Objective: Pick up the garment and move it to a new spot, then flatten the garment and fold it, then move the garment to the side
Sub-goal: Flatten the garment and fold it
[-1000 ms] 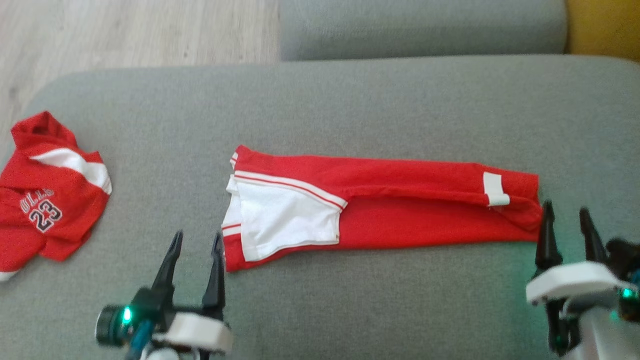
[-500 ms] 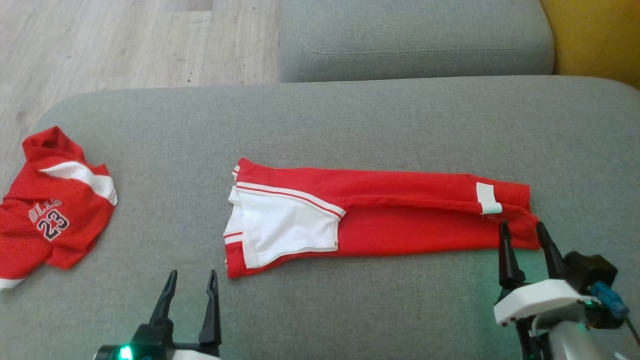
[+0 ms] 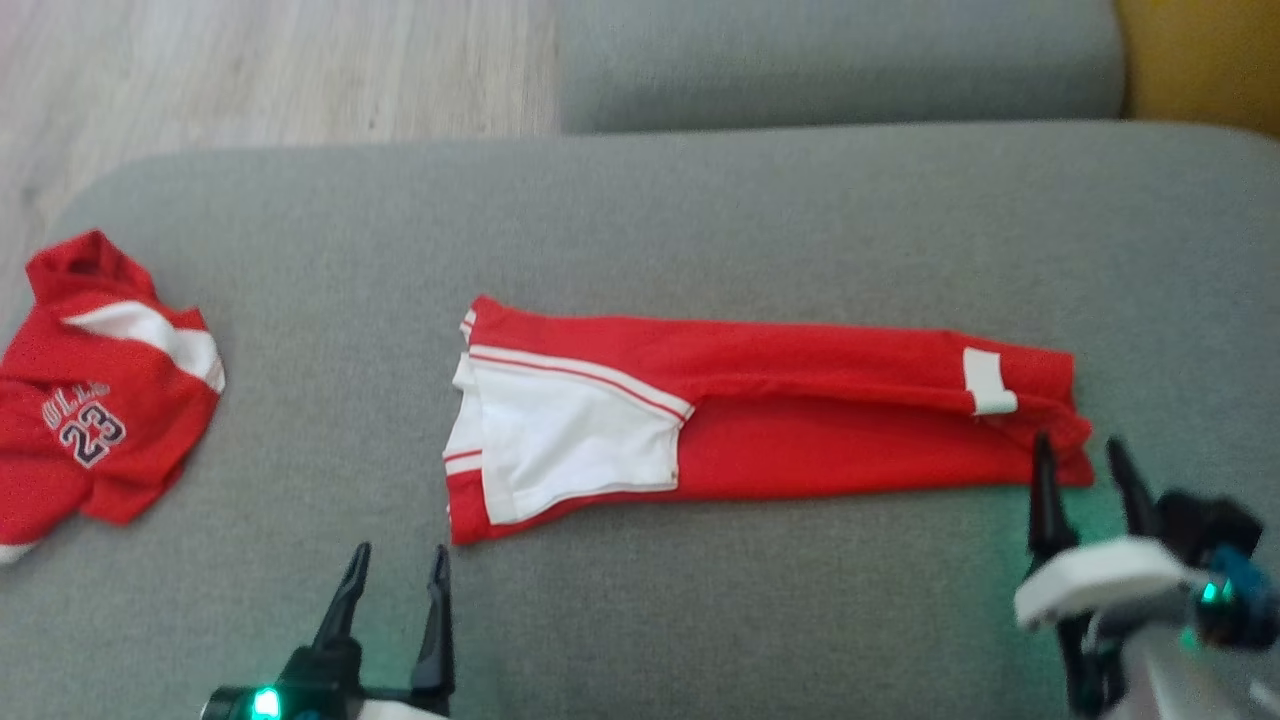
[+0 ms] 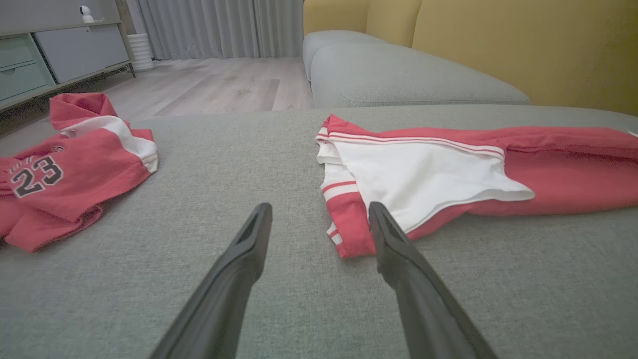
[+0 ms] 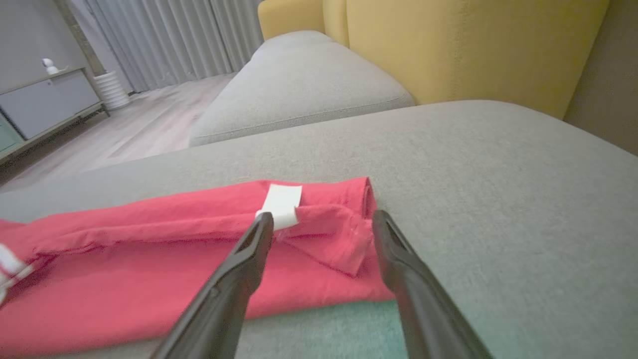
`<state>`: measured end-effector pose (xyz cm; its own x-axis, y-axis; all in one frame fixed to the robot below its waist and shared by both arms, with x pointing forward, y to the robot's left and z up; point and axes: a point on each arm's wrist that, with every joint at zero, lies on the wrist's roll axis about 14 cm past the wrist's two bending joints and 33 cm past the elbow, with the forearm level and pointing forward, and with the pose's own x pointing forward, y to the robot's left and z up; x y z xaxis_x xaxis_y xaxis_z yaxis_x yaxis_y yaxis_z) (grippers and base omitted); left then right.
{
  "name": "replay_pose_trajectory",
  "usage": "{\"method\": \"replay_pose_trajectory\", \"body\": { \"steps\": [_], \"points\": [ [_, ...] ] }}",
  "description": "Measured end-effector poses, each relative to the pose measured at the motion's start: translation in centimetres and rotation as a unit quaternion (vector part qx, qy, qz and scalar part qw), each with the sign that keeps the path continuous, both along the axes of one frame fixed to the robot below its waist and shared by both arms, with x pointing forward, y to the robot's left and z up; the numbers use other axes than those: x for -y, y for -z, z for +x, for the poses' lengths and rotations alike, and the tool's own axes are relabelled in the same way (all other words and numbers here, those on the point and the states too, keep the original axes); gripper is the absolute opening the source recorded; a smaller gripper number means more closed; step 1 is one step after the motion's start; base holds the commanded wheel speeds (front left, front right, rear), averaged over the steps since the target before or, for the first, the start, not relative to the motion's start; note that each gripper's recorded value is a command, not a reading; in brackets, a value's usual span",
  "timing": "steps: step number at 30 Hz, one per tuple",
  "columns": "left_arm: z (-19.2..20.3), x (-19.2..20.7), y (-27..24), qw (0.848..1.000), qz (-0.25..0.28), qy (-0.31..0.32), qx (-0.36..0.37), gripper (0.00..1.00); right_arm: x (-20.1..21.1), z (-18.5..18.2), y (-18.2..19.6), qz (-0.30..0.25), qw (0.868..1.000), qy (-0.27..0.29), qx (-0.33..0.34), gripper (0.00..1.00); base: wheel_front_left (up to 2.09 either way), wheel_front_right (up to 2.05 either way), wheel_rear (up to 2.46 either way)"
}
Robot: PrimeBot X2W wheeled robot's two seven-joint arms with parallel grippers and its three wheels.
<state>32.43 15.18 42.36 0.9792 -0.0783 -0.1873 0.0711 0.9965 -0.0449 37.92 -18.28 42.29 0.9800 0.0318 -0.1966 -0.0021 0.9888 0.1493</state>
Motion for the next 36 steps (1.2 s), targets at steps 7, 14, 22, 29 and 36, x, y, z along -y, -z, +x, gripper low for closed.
{"method": "replay_pose_trajectory", "body": {
  "steps": [7, 14, 22, 29, 36],
  "points": [
    [1.5, 1.1, 1.0, 1.000, -0.005, 0.024, -0.017, 1.00, 1.0, 5.8, -1.1, -0.003, 1.000, 0.021, 0.012, 1.00, 0.00, 0.00, 0.00],
    [1.6, 1.2, 2.4, 0.999, -0.006, 0.027, -0.041, 1.00, 2.6, 6.7, 3.3, -0.030, 0.997, 0.031, -0.061, 1.00, 0.00, 0.00, 0.00],
    [2.0, 1.7, 2.1, 0.999, -0.013, 0.032, -0.037, 1.00, 2.9, 4.6, 6.3, -0.009, 0.992, 0.049, -0.115, 1.00, 0.00, 0.00, 0.00],
    [2.2, 2.4, 1.9, 0.998, -0.015, 0.043, -0.033, 1.00, 3.3, 3.7, 7.0, 0.016, 0.989, 0.070, -0.126, 0.48, 0.00, 0.00, 0.00],
    [2.4, 2.5, 1.6, 0.998, -0.014, 0.045, -0.028, 1.00, 2.1, 3.7, 7.2, 0.051, 0.988, 0.070, -0.127, 0.00, 0.00, 0.00, 0.00]
  ]
}}
